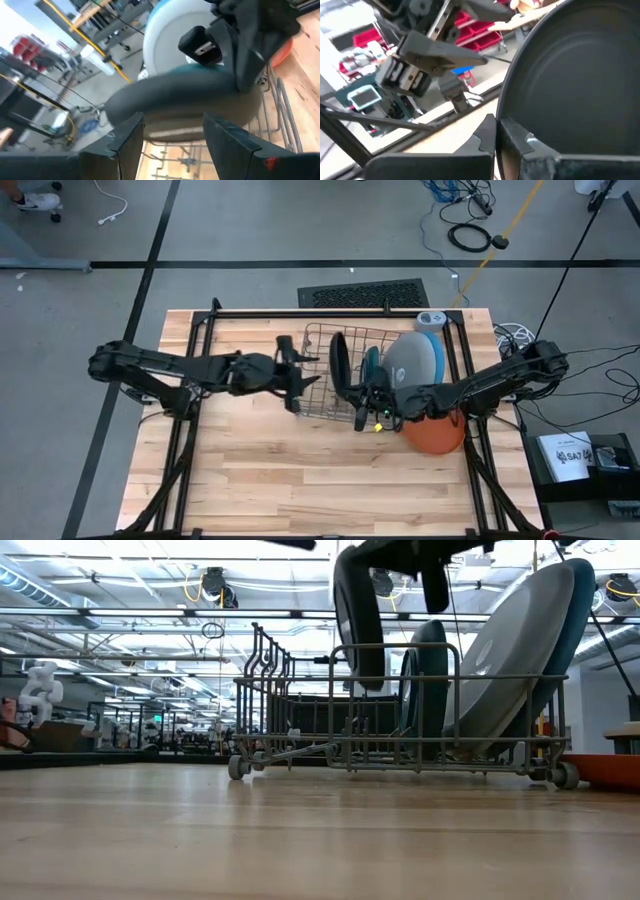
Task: Sort dishes
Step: Put the black plate into the dish rack
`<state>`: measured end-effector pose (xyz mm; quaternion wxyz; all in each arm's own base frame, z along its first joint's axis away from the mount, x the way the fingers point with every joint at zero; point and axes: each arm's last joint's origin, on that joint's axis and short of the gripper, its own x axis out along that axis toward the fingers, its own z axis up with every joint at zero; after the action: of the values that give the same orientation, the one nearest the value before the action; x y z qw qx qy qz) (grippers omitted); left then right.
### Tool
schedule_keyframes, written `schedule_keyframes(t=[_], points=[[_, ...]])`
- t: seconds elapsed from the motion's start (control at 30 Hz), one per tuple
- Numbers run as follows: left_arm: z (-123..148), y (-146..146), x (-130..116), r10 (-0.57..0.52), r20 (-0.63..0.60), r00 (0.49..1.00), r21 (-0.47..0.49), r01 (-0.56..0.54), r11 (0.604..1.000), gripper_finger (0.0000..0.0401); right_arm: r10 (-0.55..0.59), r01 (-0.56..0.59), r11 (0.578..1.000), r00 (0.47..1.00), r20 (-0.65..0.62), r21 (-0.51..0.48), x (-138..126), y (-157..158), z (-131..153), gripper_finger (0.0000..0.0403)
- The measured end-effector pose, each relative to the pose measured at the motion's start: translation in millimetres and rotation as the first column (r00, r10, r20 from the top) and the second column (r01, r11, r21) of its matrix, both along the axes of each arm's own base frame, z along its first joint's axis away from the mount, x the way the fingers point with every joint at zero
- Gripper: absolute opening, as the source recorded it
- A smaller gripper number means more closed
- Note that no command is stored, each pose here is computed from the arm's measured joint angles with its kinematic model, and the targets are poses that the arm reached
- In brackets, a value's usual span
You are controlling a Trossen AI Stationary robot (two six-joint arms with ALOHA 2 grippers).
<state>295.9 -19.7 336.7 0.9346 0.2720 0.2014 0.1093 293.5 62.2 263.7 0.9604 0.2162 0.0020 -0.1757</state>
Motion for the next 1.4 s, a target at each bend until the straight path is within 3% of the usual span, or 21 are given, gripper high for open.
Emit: schedule_keyframes(t=[0.33, 0.93, 1.1, 1.4], points=[[-23.8, 16.4, 21.8, 0.045, -0.026, 0.999, -0.152, -0.048, 0.987, 0.0205, -0.083, 0.083, 0.996, 0.997, 0.005, -0.024, 15.4, 3.7, -19.0, 0.0], [-60.9, 33.5, 51.5, 0.025, -0.086, 0.996, -0.193, -0.042, 0.98, 0.0205, -0.167, 0.167, 0.986, 0.98, -0.108, -0.012, 7.9, 14.3, -36.0, 0.0], [-67.4, 35.5, 57.1, 0.027, -0.088, 0.996, -0.186, -0.043, 0.982, 0.0205, -0.169, 0.166, 0.986, 0.974, -0.151, -0.033, 6.8, 13.4, -40.7, 0.0002], [-50.9, 35.9, 47.2, 0.047, -0.092, 0.995, -0.009, -0.048, 0.999, 0.0205, -0.13, 0.127, 0.991, 0.98, -0.154, -0.031, 7.6, 14.7, -39.8, 0.0004]])
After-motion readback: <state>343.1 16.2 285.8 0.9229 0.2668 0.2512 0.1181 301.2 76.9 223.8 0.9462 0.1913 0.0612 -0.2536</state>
